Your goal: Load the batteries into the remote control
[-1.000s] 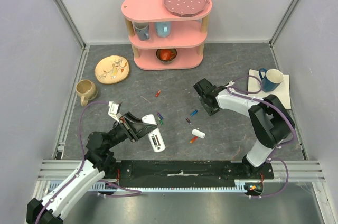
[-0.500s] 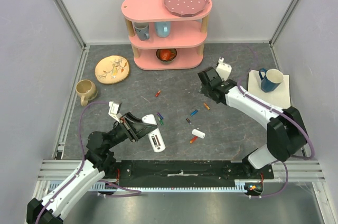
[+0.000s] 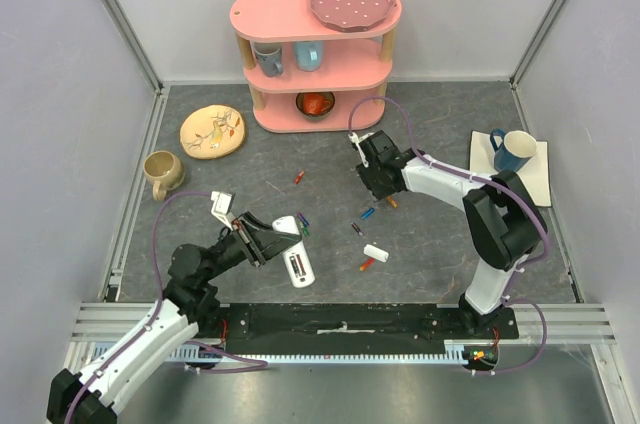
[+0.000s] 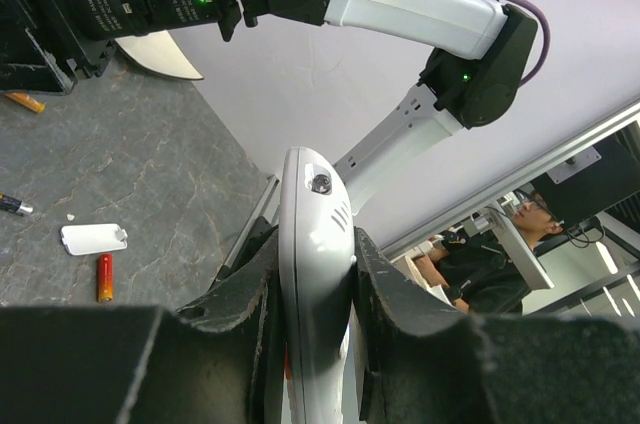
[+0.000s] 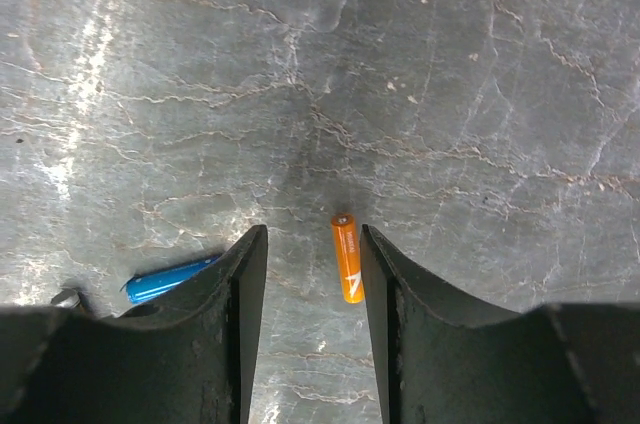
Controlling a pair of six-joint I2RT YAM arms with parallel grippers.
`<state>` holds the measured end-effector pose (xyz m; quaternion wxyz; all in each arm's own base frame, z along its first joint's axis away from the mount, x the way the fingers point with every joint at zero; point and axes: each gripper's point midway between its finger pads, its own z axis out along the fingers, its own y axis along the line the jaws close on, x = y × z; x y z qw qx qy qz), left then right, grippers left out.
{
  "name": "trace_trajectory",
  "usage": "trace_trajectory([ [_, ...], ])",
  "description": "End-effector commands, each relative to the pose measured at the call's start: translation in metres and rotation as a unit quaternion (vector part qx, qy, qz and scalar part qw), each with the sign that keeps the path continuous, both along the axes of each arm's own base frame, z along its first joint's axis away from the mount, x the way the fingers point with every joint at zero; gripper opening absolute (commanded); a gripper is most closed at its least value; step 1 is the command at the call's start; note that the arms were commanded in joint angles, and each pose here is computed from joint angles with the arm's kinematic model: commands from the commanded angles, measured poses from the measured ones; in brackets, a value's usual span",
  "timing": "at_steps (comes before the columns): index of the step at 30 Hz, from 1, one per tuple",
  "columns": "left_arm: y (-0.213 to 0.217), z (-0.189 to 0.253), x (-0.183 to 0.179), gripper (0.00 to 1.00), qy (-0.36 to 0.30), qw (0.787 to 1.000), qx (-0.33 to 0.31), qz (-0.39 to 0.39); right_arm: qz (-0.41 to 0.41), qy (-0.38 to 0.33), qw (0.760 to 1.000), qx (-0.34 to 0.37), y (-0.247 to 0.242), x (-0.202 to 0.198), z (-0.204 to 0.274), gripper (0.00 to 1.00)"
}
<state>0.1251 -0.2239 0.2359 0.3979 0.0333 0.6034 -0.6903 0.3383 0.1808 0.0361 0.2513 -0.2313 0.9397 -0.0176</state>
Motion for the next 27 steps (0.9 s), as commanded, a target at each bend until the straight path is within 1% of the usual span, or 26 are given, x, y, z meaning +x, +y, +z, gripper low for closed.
trace_trajectory([
  [1, 0.0, -0.056, 0.003, 0.02, 0.035, 0.999, 0.035, 0.006, 0.034, -0.02, 0.999, 0.015, 0.009, 0.009, 0.008, 0.49],
  [4, -0.001, -0.058, 0.003, 0.02, 0.038, 0.999, 0.038, 0.005, 0.03, -0.015, 0.999, 0.007, 0.006, 0.009, 0.0, 0.48],
  [8, 0.0, -0.059, 0.003, 0.02, 0.038, 0.999, 0.038, 0.006, 0.017, -0.014, 1.0, -0.008, -0.002, 0.008, -0.006, 0.44],
  [15, 0.0, -0.061, 0.003, 0.02, 0.039, 0.998, 0.038, 0.008, 0.008, -0.007, 1.0, 0.014, -0.007, 0.009, -0.008, 0.44],
  [21, 0.0, -0.064, 0.004, 0.02, 0.043, 0.998, 0.041, 0.009, 0.008, 0.007, 1.0, 0.016, -0.009, 0.005, -0.018, 0.44],
  [27, 0.0, -0.064, 0.004, 0.02, 0.043, 0.998, 0.042, 0.009, 0.001, 0.02, 1.0, 0.017, -0.015, -0.005, -0.027, 0.4],
])
